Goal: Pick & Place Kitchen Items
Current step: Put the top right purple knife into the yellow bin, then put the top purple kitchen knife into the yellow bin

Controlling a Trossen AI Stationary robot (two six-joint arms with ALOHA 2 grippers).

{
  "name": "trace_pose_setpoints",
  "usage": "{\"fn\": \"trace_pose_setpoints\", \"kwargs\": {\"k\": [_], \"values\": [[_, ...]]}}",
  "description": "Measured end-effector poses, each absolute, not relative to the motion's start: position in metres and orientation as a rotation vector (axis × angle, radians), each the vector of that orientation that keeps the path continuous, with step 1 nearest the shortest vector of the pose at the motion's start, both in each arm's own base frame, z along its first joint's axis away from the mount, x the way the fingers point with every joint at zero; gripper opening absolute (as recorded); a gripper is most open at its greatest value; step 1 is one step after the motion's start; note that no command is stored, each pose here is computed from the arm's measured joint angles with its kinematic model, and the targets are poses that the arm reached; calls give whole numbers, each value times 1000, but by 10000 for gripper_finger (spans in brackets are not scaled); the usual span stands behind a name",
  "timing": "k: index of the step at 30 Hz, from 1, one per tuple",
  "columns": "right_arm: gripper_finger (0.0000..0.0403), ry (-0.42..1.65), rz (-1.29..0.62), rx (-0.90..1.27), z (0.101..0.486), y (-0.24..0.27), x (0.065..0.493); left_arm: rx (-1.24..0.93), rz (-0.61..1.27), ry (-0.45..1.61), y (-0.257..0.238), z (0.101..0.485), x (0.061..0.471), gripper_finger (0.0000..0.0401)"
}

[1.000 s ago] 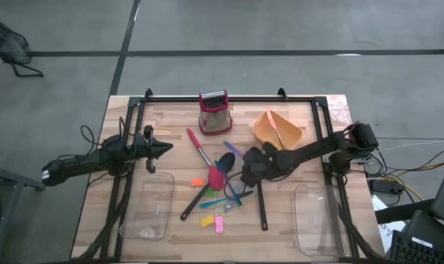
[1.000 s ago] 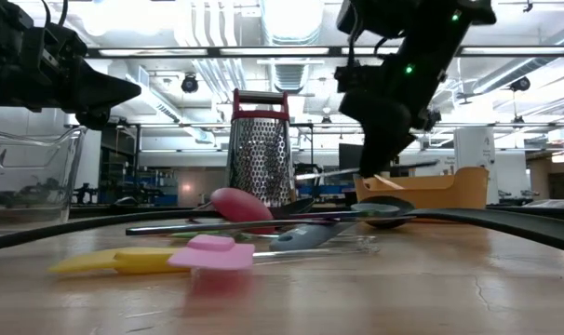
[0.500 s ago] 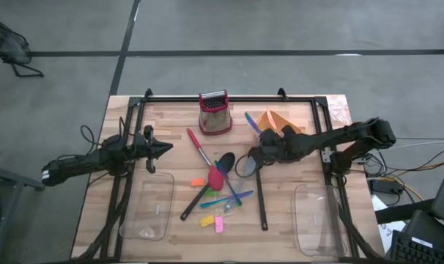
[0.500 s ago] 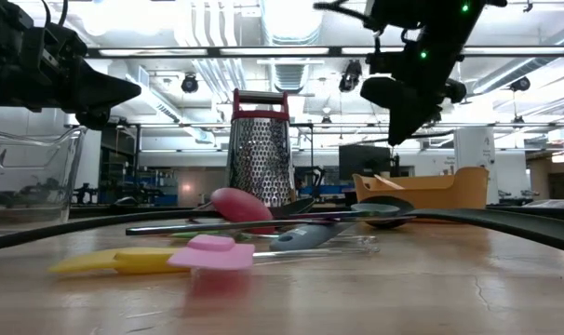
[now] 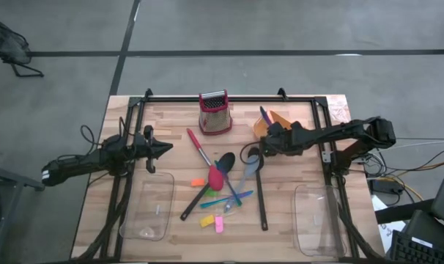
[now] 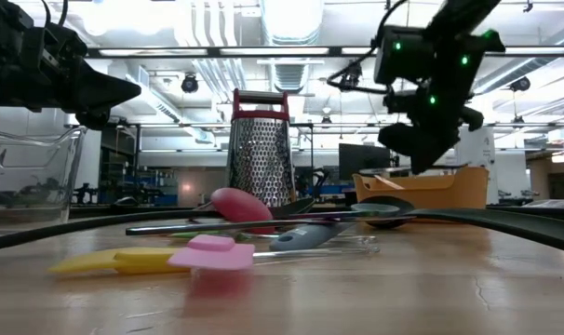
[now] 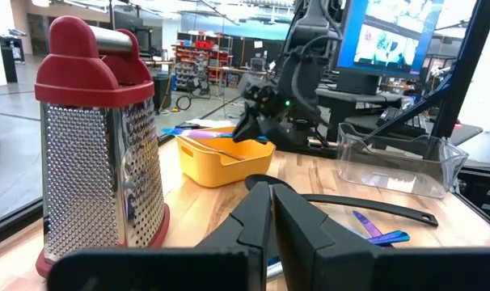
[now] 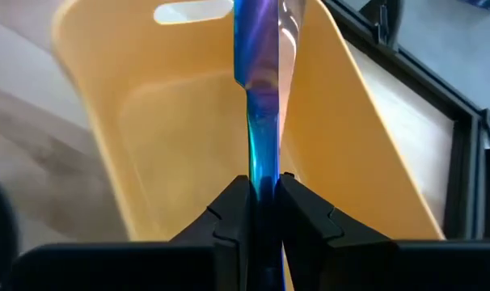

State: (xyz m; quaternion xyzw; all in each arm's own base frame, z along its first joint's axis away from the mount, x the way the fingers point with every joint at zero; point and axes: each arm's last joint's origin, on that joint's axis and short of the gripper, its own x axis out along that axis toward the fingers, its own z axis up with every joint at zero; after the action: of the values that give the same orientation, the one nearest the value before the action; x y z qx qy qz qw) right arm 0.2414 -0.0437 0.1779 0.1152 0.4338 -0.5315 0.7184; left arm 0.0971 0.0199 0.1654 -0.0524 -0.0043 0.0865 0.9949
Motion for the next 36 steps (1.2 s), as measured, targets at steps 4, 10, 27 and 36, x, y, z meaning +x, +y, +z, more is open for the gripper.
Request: {"fn": "trace_pose_setpoints", "kwargs": {"k": [4,10,27,36], "values": [[59,955,-1186,260,168,-49,237,-105,173,-9,20,165,97,23],[57,964,-1189,261,164,-50,234,-105,173,-9,20,165,97,23],[117,959,-1178,272,164,-50,235,-105,173,-8,20,165,97,23],[148,942,-1143,295,173,-49,243,-105,173,-8,20,165,97,23]]}}
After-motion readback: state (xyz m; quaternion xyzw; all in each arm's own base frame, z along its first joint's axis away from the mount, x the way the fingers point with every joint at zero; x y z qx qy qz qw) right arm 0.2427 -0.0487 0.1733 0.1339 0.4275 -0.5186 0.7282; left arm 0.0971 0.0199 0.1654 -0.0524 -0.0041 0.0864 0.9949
